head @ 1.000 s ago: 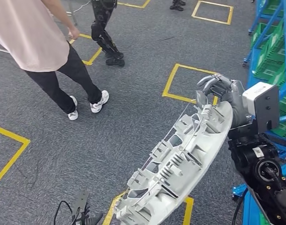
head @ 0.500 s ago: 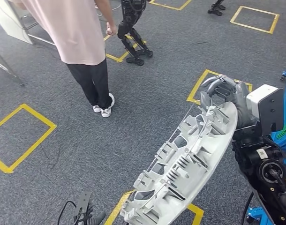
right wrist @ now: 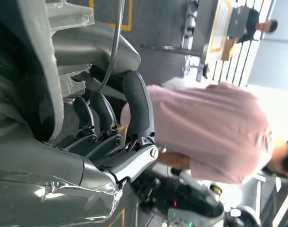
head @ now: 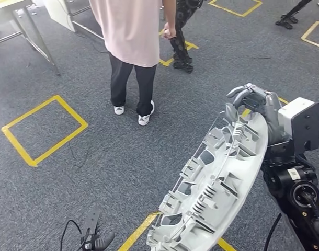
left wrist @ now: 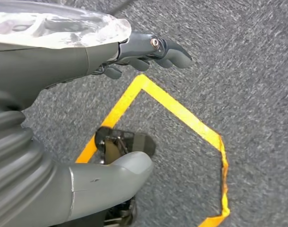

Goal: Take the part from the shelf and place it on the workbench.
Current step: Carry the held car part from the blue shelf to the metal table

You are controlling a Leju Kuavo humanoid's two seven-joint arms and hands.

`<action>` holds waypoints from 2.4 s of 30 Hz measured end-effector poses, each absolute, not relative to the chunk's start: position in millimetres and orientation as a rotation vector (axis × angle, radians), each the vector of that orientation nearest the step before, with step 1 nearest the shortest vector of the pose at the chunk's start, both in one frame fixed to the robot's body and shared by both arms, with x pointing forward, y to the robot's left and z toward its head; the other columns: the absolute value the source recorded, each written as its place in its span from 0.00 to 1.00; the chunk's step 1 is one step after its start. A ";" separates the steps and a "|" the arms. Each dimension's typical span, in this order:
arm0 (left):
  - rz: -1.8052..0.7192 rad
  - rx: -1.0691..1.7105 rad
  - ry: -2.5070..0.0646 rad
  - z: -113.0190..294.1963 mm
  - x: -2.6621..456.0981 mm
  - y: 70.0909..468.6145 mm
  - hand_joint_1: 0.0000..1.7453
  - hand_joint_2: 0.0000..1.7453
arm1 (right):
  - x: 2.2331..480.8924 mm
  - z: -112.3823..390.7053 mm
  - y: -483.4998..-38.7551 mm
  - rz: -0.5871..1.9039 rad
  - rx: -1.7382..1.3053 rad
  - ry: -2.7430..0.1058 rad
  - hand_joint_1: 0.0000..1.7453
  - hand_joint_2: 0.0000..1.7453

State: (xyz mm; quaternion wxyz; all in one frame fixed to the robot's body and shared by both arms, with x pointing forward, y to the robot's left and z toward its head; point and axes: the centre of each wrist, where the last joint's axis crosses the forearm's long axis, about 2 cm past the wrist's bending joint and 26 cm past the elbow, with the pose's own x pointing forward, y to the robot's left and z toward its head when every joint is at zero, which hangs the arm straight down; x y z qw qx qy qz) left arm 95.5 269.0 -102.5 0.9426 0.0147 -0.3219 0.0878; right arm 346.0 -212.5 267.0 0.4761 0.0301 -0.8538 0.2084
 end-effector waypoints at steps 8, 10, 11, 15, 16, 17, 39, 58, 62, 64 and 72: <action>0.171 0.026 -0.656 -102.5 95.0 267.1 0.00 1.00 | 344.7 264.0 -212.0 0.520 0.083 -2.076 1.00 1.00; 0.170 0.025 -0.654 -102.7 94.0 266.5 0.00 1.00 | 344.7 263.9 -211.9 0.521 0.084 -2.076 1.00 1.00; 0.169 0.026 -0.653 -102.9 93.0 267.3 0.00 1.00 | 344.7 264.1 -211.6 0.522 0.085 -2.077 1.00 1.00; 0.160 0.026 -0.653 -102.7 94.0 267.8 0.00 1.00 | 345.0 265.5 -209.6 0.535 0.093 -2.080 1.00 1.00; 0.159 0.025 -0.654 -102.5 94.9 267.8 0.00 1.00 | 345.0 265.4 -209.2 0.538 0.094 -2.079 1.00 1.00; 0.157 0.025 -0.654 -102.4 95.4 267.7 0.00 1.00 | 344.9 264.7 -208.9 0.541 0.095 -2.077 1.00 1.00; 0.150 0.017 -0.648 -102.0 97.0 265.1 0.00 1.00 | 350.3 268.7 -198.7 0.610 0.132 -2.084 1.00 1.00; 0.147 0.010 -0.635 -102.1 96.8 266.8 0.00 1.00 | 356.2 279.3 -185.4 0.629 0.159 -2.106 1.00 1.00; 0.149 0.006 -0.636 -101.8 98.1 266.3 0.00 1.00 | 356.4 278.7 -185.2 0.627 0.165 -2.100 1.00 1.00; 0.152 0.002 -0.635 -101.9 97.4 266.0 0.00 1.00 | 356.2 276.5 -185.1 0.625 0.169 -2.091 1.00 1.00; 0.172 -0.006 -0.623 -103.1 91.3 263.5 0.00 1.00 | 358.6 273.8 -185.7 0.632 0.216 -2.078 1.00 1.00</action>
